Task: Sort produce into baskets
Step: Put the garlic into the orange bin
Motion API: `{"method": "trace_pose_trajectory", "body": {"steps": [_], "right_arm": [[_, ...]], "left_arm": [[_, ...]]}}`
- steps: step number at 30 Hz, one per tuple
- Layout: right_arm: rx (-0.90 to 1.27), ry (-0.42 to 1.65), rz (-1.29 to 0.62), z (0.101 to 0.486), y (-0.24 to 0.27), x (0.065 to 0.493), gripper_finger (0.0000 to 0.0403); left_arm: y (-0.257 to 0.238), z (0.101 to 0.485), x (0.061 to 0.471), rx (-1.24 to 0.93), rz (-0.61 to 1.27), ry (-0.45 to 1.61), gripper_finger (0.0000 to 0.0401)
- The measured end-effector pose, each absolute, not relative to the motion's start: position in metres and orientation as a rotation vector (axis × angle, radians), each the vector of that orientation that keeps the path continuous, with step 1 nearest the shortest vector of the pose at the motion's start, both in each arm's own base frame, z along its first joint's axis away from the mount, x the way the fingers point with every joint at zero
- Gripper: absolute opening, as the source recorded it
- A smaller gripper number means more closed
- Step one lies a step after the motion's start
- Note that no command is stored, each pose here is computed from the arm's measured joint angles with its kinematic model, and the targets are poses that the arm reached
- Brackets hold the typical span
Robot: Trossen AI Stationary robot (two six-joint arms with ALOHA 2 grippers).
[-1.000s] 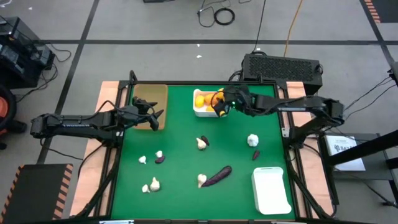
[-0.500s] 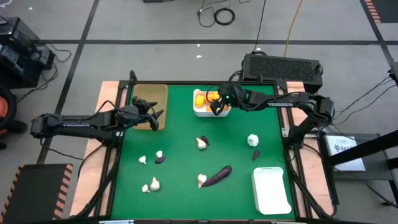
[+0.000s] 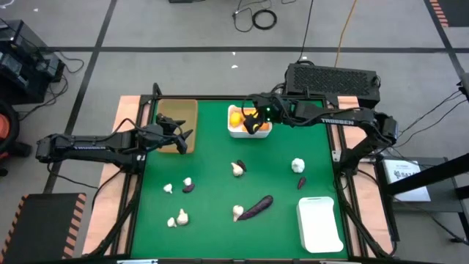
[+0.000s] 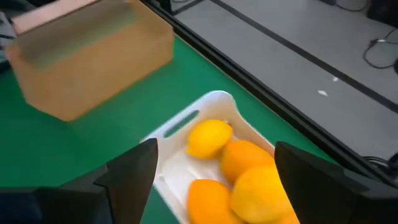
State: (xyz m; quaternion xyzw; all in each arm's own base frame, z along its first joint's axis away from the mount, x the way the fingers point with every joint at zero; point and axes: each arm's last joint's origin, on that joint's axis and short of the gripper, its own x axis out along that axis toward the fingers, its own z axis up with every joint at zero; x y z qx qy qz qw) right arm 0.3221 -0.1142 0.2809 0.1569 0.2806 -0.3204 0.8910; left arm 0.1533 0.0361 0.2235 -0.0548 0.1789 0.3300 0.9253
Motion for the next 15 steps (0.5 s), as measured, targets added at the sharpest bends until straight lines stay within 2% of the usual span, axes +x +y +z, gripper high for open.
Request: {"method": "trace_pose_trajectory", "body": {"steps": [6,15], "right_arm": [[0.384,0.551,-0.609,0.289,-0.094,0.330,0.0313],[0.337,0.699,-0.265,0.282,-0.004,0.339,0.0313]], "left_arm": [[0.036,0.223,0.153,-0.113,0.674,0.368,0.0246],[0.035,0.223,0.154,-0.113,0.645,0.377,0.0246]]}}
